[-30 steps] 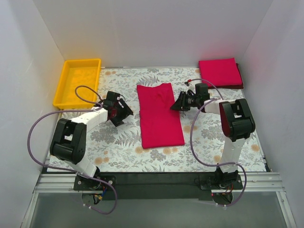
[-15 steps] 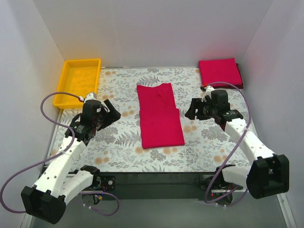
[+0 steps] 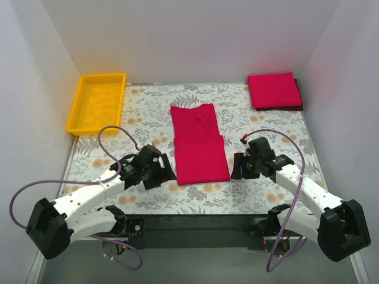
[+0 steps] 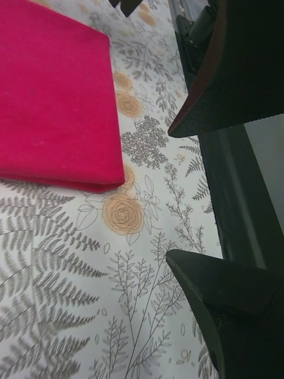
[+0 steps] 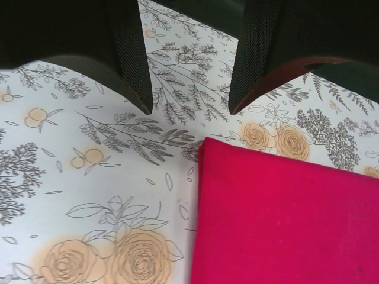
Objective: Fold and stack the t-shirts
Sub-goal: Fold the tshirt
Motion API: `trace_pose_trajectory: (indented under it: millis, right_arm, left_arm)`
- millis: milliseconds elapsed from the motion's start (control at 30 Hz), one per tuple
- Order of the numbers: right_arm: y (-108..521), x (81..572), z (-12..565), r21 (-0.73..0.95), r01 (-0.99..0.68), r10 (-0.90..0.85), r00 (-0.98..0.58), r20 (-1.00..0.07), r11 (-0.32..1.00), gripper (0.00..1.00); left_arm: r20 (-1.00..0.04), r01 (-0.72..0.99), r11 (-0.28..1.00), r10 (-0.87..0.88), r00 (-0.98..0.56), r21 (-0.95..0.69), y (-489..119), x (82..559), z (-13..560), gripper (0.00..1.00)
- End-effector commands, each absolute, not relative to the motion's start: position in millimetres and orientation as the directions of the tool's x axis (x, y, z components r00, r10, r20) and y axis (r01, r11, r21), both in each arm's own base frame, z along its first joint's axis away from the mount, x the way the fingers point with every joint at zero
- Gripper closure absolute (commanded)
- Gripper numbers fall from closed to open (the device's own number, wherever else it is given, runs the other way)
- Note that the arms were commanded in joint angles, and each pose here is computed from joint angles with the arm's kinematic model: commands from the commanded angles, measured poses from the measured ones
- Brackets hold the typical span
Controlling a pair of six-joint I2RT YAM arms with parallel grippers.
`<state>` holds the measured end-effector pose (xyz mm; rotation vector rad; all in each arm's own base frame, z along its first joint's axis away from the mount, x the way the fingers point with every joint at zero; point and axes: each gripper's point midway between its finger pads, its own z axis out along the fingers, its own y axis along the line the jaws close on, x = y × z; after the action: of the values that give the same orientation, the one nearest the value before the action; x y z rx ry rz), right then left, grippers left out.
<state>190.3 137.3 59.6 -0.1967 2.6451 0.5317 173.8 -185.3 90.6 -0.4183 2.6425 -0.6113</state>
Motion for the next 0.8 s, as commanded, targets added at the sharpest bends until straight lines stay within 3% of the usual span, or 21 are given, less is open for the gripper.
trace_pose_trajectory:
  millis: [0, 233, 767]
  right_arm:
    - [150.5, 198.6, 63.4, 0.340, -0.203, -0.025, -0.886, -0.462, 0.918, 0.40]
    - [166.4, 204.4, 54.2, 0.306, -0.203, -0.051, -0.897, -0.439, 0.930, 0.44]
    - [170.5, 191.4, 11.8, 0.211, -0.173, -0.088, -0.929, -0.359, 0.962, 0.49]
  left_arm:
    - [-0.288, -0.240, 0.851, -0.403, -0.869, -0.468, -204.1, 174.9, 82.6, 0.25]
    - [-0.313, -0.234, 0.901, -0.355, -0.881, -0.365, -221.7, 180.5, 66.5, 0.26]
    - [-0.323, -0.258, 0.899, -0.376, -0.869, -0.353, -217.8, 179.1, 59.4, 0.28]
